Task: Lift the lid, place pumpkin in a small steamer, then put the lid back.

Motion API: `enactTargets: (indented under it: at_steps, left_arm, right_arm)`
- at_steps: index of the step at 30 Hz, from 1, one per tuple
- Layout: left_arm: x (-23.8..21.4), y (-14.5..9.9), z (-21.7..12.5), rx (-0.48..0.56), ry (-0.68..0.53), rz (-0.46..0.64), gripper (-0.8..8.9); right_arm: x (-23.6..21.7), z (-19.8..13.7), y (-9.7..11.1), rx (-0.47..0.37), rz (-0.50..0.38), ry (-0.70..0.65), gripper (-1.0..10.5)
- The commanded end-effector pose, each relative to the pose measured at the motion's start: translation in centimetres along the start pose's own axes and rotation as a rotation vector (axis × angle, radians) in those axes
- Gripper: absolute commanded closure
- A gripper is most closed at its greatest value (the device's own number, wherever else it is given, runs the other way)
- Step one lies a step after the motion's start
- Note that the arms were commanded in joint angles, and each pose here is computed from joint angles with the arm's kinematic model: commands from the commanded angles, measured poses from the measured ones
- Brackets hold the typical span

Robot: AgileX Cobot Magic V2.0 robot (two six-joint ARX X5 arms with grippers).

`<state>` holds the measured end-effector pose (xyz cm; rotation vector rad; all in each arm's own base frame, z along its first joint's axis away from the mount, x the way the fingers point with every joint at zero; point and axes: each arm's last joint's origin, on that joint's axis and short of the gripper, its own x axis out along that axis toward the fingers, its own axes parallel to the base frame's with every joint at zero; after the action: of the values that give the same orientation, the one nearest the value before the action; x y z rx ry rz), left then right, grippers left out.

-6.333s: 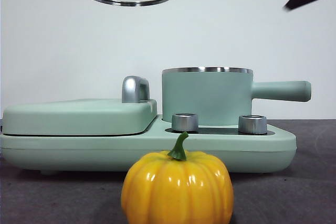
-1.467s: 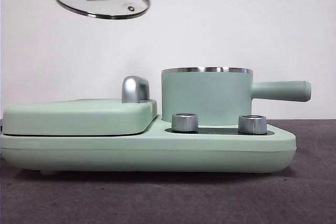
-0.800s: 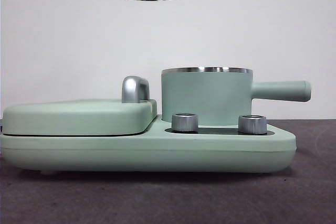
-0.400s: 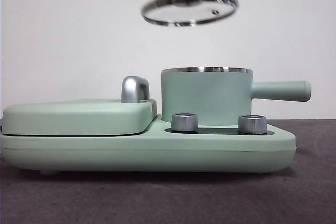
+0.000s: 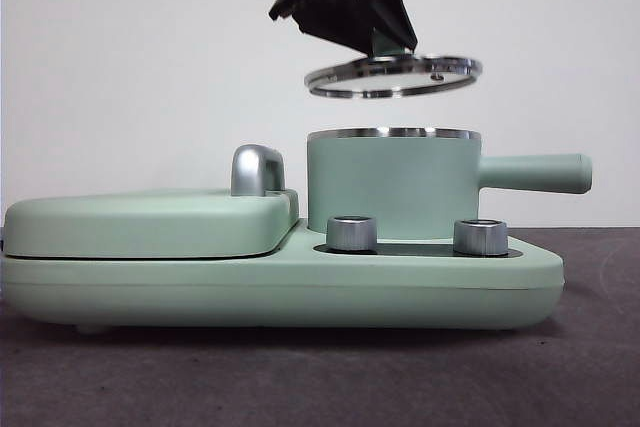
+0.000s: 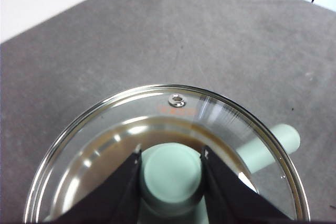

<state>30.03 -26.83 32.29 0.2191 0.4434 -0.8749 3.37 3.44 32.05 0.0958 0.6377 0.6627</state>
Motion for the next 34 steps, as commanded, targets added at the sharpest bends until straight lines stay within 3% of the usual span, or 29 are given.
enactTargets:
  at_steps: [1, 34]
  left_arm:
    - [0.6, -0.2, 0.6, 0.018, -0.032, -0.005, 7.95]
    - [3.9, 1.2, -2.1, 0.006, 0.069, 0.008, 7.95]
  right_arm:
    - [0.0, 0.2, 0.1, 0.013, 0.012, -0.009, 4.6]
    - [0.0, 0.2, 0.1, 0.033, 0.007, -0.010, 4.6]
